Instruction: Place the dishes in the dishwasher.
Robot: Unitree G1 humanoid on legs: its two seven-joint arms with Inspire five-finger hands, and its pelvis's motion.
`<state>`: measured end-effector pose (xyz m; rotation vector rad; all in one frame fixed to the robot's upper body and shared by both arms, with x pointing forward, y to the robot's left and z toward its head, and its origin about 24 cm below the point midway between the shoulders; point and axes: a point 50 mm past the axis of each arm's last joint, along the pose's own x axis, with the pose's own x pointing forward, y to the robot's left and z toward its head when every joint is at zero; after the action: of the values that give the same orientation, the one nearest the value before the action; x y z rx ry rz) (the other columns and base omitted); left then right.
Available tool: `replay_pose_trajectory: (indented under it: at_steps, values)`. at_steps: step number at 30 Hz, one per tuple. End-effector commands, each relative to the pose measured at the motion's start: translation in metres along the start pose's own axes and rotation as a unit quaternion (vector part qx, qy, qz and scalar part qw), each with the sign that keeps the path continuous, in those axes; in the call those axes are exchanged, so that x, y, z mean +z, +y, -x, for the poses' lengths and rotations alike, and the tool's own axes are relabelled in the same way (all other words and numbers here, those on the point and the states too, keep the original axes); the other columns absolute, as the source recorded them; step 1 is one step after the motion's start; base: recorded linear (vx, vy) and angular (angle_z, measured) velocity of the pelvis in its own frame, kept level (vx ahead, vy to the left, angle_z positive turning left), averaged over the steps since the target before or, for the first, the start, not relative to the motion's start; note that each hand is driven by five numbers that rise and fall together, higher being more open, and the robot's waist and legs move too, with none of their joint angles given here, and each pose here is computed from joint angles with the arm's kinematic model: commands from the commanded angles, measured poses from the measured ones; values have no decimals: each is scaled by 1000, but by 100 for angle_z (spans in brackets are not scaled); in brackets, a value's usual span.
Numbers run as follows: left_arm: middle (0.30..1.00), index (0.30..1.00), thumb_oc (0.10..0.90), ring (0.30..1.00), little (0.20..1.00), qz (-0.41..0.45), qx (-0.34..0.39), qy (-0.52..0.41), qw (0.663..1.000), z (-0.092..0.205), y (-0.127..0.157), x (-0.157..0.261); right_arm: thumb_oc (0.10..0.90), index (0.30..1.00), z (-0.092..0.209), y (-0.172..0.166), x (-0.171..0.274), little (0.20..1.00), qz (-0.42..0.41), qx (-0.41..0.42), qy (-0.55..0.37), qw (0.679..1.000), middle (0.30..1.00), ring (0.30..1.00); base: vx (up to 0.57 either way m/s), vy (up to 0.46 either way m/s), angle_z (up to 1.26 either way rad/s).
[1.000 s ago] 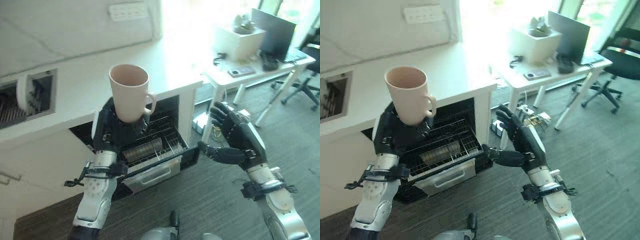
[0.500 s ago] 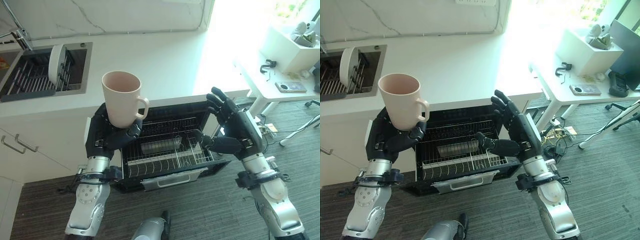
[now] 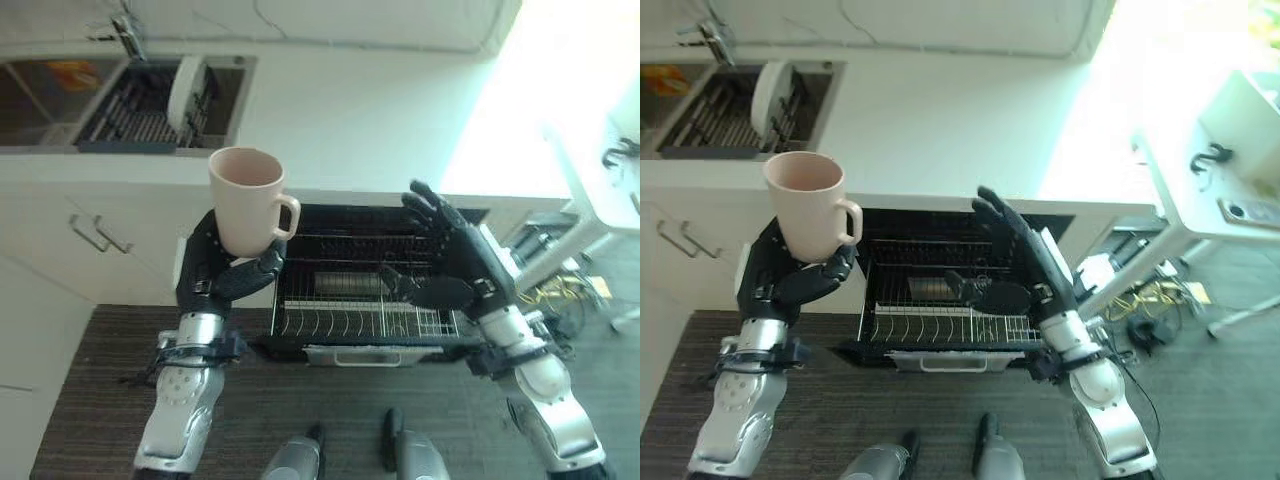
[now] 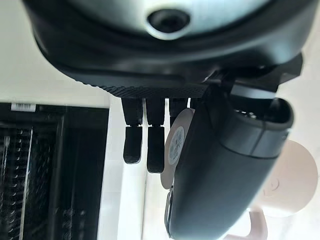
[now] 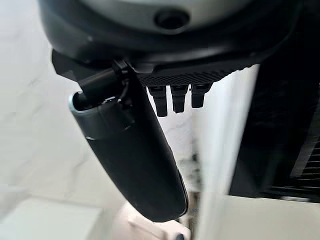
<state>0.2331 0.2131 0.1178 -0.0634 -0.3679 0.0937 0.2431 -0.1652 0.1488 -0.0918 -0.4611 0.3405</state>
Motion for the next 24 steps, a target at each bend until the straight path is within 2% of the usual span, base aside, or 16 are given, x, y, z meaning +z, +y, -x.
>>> replay_pose_trajectory:
  at_steps: [1,10,11,12,13,14,16,21,24]
  values:
    - [300,300,400,300,300,15,-33,-136,990,-13,-11,47,800,900,-3,-5,26,900,3,-10,-74,997,900,900,65,-221,16]
    - [300,300,400,300,300,19,-53,-135,989,-14,-17,41,800,900,1,-14,25,900,-2,-32,-71,997,900,900,24,-53,35]
    - [300,300,400,300,300,5,-58,-128,990,-15,-20,38,800,900,1,-12,22,900,-53,-21,-65,996,900,900,58,64,0]
    - [300,300,400,300,300,5,-62,-126,990,-16,-22,36,800,900,1,-11,20,900,-64,-18,-64,996,900,900,54,77,0]
    - [300,300,400,300,300,15,-89,-119,989,-18,-30,32,800,900,0,-8,16,900,-136,-8,-62,989,900,900,10,34,2]
    - [300,300,400,300,300,14,-95,-118,988,-19,-32,31,800,900,-1,-7,15,900,-160,-6,-62,985,900,900,11,39,5]
    - [300,300,400,300,300,13,-112,-107,988,-19,-40,24,800,900,-2,1,8,900,-258,12,-62,964,900,900,15,29,3]
    - [300,300,400,300,300,3,-124,-92,988,-19,-49,14,800,900,-4,21,1,900,-359,38,-56,931,900,900,5,30,-2]
    - [300,300,400,300,300,-5,-136,-83,987,-20,-54,8,800,900,-7,30,-1,900,-443,52,-66,893,900,900,-6,4,1]
